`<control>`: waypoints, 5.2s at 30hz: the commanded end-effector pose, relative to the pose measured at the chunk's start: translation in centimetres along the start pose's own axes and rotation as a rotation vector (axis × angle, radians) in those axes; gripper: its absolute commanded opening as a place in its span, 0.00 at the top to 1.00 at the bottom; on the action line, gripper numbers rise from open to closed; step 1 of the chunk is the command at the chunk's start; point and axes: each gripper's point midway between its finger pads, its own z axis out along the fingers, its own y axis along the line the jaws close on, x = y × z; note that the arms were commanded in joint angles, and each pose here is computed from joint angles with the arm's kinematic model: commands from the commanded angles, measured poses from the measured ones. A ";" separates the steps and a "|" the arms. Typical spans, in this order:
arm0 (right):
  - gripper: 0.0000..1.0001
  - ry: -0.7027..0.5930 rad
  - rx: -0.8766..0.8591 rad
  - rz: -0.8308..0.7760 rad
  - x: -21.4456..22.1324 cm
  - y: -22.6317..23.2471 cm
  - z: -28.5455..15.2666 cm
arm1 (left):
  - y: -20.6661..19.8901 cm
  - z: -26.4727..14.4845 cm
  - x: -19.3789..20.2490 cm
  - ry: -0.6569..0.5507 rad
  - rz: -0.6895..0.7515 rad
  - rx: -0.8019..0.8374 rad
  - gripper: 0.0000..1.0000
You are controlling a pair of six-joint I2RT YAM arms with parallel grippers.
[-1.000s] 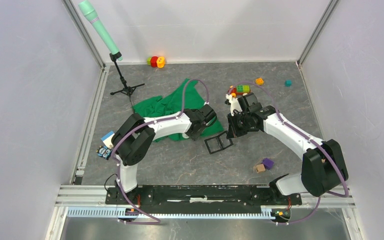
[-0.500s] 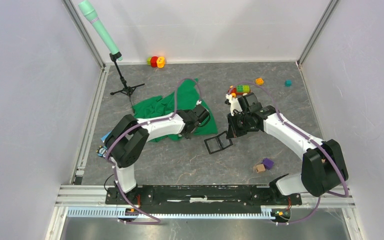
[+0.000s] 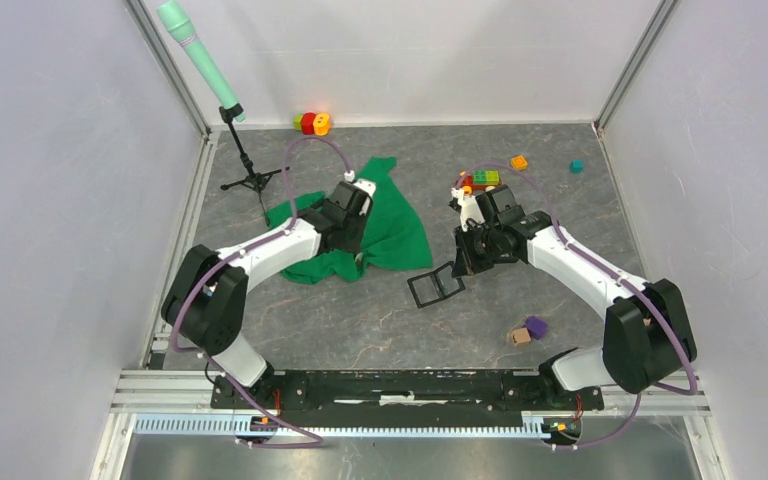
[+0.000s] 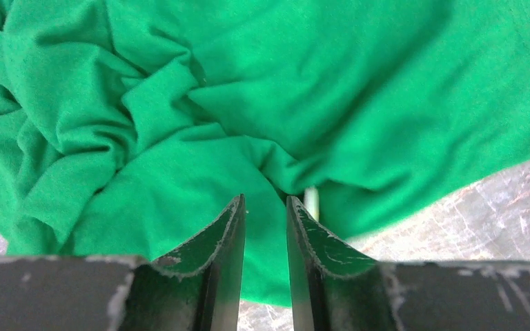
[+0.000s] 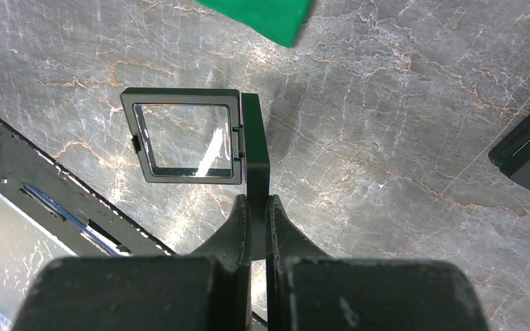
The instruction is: Remove the brooch from the garment
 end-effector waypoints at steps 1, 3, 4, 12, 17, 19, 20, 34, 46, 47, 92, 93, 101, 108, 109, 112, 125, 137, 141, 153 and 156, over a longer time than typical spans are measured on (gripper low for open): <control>1.00 -0.051 -0.023 -0.026 -1.0 0.5 -0.7 | 0.2 0.5 -1.8 -0.052 -0.120 0.093 0.65; 1.00 -0.052 -0.023 -0.026 -1.0 0.5 -0.8 | -0.1 0.9 -1.5 -0.037 -0.126 0.106 0.64; 1.00 -0.053 -0.023 -0.026 -1.0 0.5 -0.8 | -0.1 1.0 -1.4 -0.031 -0.128 0.107 0.63; 1.00 -0.050 -0.021 -0.023 -0.9 0.5 -0.7 | -1.7 -0.3 -1.4 -0.058 -0.072 0.178 0.49; 1.00 -0.052 -0.023 -0.026 -0.9 0.5 -0.7 | -4.5 -1.3 -0.1 -0.030 0.069 0.182 0.34; 1.00 -0.052 -0.026 -0.024 -0.9 0.5 -0.7 | -4.9 -1.0 0.9 0.005 0.069 0.188 0.32; 1.00 -0.050 -0.027 -0.023 -0.8 0.5 -0.6 | -5.0 -0.8 1.4 0.017 0.070 0.191 0.32; 1.00 -0.053 -0.033 -0.025 -0.9 0.7 -0.6 | -2.6 2.1 3.7 0.109 0.035 0.084 0.44; 1.00 -0.048 -0.032 -0.027 -0.8 0.6 -0.5 | -5.7 0.0 0.8 0.026 -0.136 0.382 0.81; 1.00 -0.047 -0.031 -0.026 -0.8 0.5 -0.5 | -7.0 -0.6 0.4 0.019 -0.155 0.467 0.81; 1.00 -0.029 -0.015 -0.018 0.4 -0.1 -0.2 | -8.5 2.0 3.0 0.112 0.036 0.173 0.34; 1.00 -0.029 -0.015 -0.018 0.4 -0.1 -0.2 | -8.7 2.1 3.1 0.118 0.034 0.178 0.34; 1.00 -0.030 -0.015 -0.020 0.4 -0.2 -0.3 | -9.2 1.6 2.3 0.093 0.025 0.207 0.35; 1.00 -0.030 -0.020 -0.018 0.3 -0.1 -0.1 | -9.4 0.1 1.3 0.046 0.046 0.232 0.35; 1.00 -0.030 -0.020 -0.018 0.3 -0.1 -0.1 | -9.5 0.0 1.2 0.043 0.050 0.236 0.34; 1.00 -0.030 -0.020 -0.017 0.2 -0.1 -0.1 | -9.8 -0.1 1.3 0.042 0.062 0.245 0.33; 1.00 -0.027 -0.019 -0.016 0.4 -0.1 -0.1 | -10.2 2.1 2.4 0.088 0.086 0.210 0.38; 0.94 -0.016 0.041 -0.008 0.4 -1.3 0.2 | -10.1 1.8 2.1 0.080 0.133 0.158 0.51; 0.93 -0.006 0.046 -0.007 0.5 -1.5 0.4 | -10.0 1.6 1.8 0.074 0.133 0.157 0.56; 0.79 0.000 0.046 -0.008 0.4 -1.5 0.6 | -11.3 -1.6 0.1 -0.037 0.119 0.291 0.58; 0.73 -0.005 0.040 -0.008 0.4 -1.5 0.7 | -12.2 -3.0 -0.4 -0.089 0.121 0.368 0.58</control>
